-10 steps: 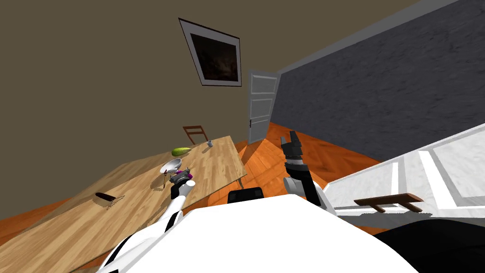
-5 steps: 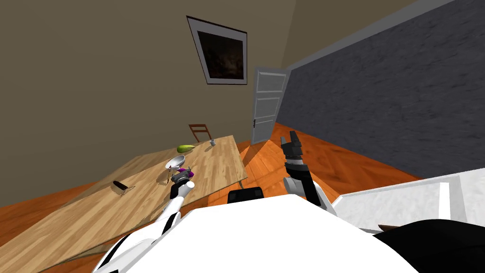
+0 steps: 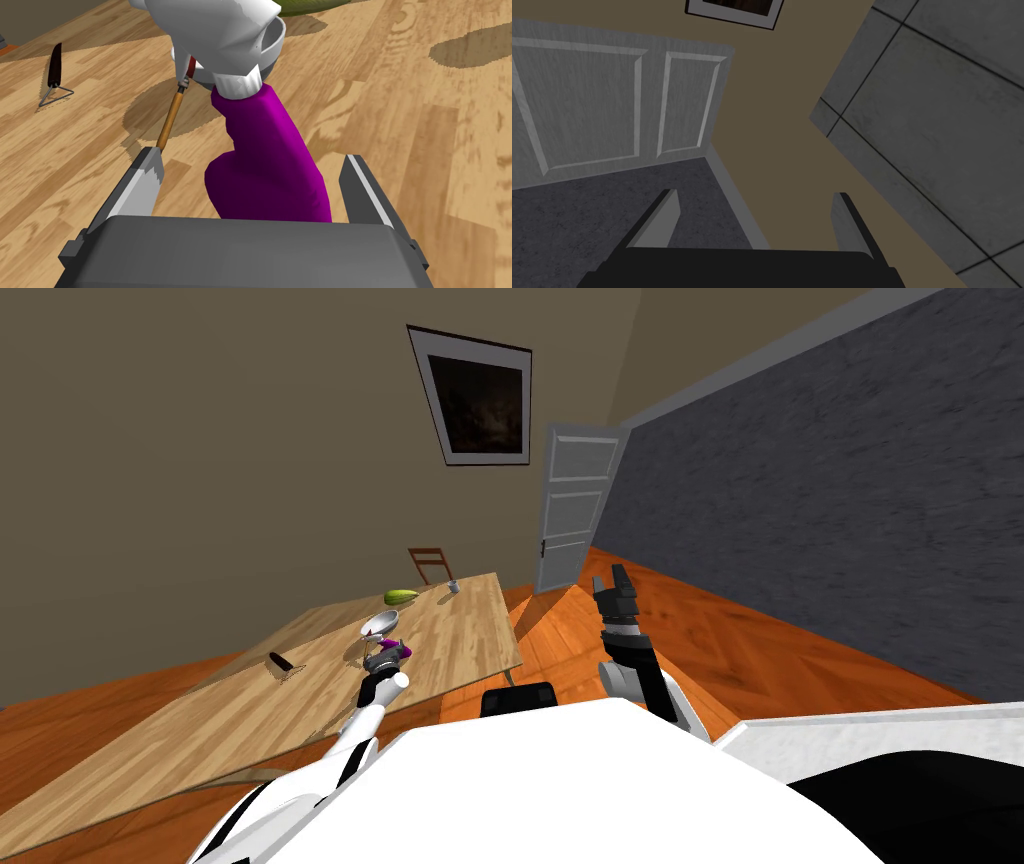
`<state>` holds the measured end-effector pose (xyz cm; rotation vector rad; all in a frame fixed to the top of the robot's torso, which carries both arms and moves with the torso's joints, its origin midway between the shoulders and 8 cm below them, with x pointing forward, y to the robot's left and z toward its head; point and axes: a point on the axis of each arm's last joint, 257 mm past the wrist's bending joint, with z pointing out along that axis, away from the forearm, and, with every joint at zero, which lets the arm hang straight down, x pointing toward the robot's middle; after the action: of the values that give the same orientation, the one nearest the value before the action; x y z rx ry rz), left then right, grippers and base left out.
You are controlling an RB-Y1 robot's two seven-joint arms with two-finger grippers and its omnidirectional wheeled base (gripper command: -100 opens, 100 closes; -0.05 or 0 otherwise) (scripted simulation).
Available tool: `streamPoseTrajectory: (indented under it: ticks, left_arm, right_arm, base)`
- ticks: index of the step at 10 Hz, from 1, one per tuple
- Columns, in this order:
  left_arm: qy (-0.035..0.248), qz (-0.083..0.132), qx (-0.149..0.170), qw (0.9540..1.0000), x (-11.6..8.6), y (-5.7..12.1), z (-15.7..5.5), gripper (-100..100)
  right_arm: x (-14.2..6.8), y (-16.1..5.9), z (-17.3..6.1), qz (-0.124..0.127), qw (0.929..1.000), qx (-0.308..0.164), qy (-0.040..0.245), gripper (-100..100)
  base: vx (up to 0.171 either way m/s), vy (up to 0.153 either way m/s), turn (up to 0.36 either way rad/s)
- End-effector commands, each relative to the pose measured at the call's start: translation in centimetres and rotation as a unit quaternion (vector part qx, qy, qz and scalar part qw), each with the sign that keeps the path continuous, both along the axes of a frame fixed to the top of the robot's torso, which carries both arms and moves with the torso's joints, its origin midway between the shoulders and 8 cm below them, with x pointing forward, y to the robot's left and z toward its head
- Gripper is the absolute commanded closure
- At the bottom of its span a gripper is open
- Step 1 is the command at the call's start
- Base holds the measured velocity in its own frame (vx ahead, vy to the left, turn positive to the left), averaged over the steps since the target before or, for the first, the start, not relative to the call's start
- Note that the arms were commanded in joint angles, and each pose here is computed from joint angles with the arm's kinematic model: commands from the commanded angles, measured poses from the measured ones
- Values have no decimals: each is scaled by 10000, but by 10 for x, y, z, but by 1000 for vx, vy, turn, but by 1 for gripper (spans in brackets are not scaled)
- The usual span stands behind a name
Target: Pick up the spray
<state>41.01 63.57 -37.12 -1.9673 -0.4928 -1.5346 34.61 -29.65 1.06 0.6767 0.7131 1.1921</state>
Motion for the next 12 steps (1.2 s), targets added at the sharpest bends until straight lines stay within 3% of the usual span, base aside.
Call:
streamPoseTrajectory:
  ticks: [1,6,7,10,12]
  left_arm:
    - [-7,-1,-7,10000,0,0,0,-100]
    - [-7,-1,-7,10000,0,0,0,-100]
    - [-13,-87,-16,10000,16,-25,-5,-100]
    - [-60,-237,4,9997,46,-68,-6,-100]
    - [-21,-263,-34,9996,46,-77,-12,-100]
  right_arm:
    - [0,0,0,0,10000,0,0,0]
    - [0,0,0,0,10000,0,0,0]
    - [0,0,0,0,10000,0,0,0]
    - [0,0,0,0,10000,-1,0,0]
    - [0,0,0,0,10000,-1,1,0]
  base:
    - [-1,5,-15]
    - [0,-1,4]
    - [-1,55,130]
    - [-27,144,126]
    - [-11,68,23]
